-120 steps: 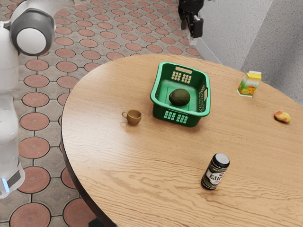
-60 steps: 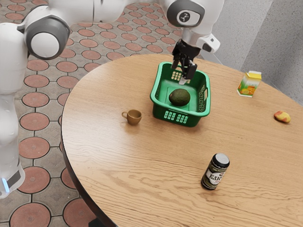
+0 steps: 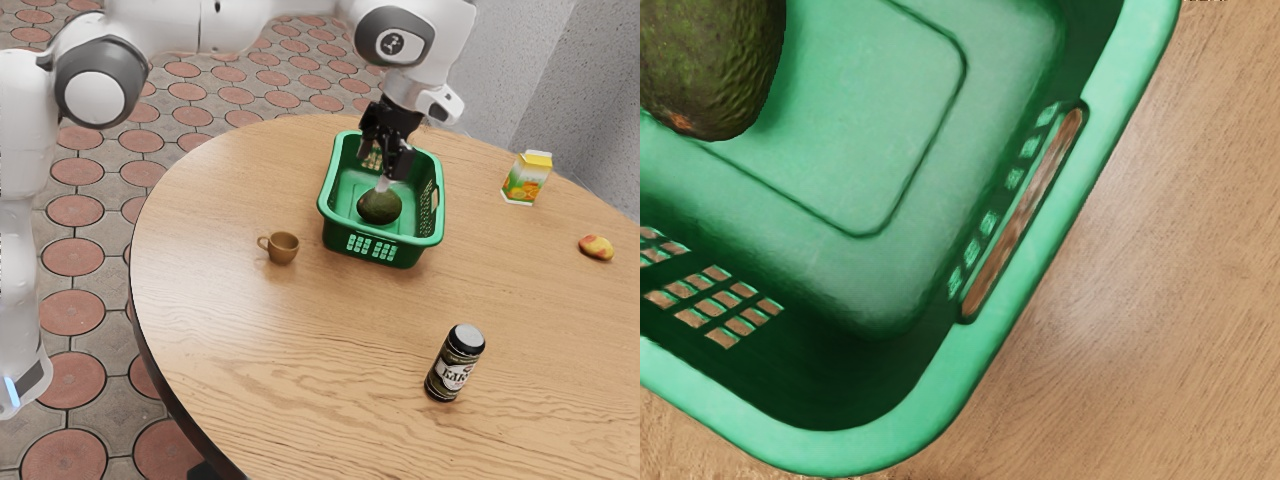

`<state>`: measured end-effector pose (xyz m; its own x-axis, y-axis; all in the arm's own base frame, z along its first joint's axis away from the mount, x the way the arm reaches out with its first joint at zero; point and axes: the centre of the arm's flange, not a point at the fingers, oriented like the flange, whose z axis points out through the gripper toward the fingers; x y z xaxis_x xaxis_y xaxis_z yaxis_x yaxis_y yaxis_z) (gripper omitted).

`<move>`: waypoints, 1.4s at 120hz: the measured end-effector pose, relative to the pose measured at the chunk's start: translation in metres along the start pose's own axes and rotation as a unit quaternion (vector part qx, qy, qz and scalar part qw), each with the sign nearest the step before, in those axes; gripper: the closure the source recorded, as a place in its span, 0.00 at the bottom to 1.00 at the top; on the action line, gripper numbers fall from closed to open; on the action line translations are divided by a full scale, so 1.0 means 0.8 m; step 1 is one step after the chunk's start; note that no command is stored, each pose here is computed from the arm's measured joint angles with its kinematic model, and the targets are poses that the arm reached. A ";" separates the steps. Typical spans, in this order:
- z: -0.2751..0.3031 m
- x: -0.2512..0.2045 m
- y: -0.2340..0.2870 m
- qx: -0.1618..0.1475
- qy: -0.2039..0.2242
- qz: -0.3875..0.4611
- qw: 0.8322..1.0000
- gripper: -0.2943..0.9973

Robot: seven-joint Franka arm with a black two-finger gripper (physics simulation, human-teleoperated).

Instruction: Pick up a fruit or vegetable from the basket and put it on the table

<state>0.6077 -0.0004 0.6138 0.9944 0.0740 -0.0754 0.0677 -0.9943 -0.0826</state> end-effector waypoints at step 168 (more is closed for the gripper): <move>0.144 0.147 -0.170 -0.038 0.041 0.010 0.998 0.23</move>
<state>0.7064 0.1525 0.5015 0.9987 0.0500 0.0052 0.0501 -0.9987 -0.0054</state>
